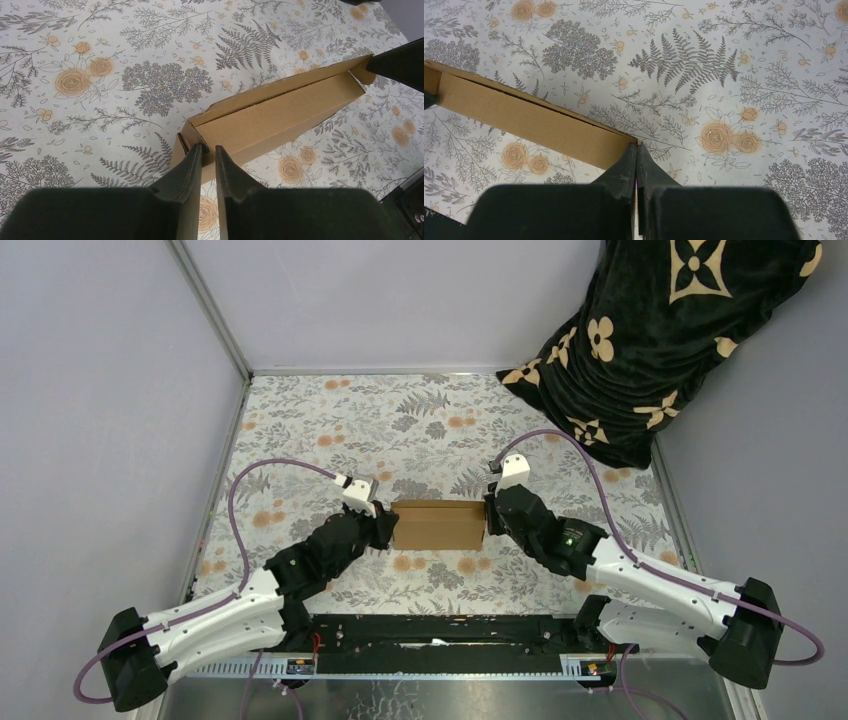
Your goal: Fold the paper box
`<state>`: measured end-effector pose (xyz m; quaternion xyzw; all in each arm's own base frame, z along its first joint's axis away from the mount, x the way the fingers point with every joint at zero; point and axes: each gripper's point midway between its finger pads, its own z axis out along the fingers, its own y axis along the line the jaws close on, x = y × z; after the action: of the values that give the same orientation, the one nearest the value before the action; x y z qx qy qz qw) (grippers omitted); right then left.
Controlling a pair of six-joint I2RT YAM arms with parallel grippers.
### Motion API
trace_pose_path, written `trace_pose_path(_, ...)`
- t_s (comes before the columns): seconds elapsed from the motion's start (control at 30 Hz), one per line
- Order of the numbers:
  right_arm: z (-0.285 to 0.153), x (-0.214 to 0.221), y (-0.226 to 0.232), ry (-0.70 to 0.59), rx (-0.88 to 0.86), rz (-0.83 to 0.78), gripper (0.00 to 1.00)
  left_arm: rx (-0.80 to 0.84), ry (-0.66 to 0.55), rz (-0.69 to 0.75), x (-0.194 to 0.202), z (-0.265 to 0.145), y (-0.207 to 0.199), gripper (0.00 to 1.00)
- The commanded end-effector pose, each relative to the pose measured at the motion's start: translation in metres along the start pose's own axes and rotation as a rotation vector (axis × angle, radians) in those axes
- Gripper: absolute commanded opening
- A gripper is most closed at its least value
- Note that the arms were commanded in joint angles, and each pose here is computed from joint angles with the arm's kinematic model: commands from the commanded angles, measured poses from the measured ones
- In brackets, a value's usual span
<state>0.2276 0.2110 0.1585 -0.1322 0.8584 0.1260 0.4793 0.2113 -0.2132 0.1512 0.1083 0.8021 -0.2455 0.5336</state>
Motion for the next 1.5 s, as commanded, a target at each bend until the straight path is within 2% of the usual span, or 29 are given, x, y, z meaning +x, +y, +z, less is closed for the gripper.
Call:
trace_pose_path(0.0, -0.002, 0.004, 0.004, 0.025, 0.018, 0.015, 0.00, 0.038, -0.016, -0.026, 0.000, -0.001, -0.009, 0.21)
trace_pose_path(1.47, -0.003, 0.010, 0.020, 0.029, 0.048, 0.121, 0.00, 0.050, -0.005, -0.033, 0.010, -0.008, -0.010, 0.21)
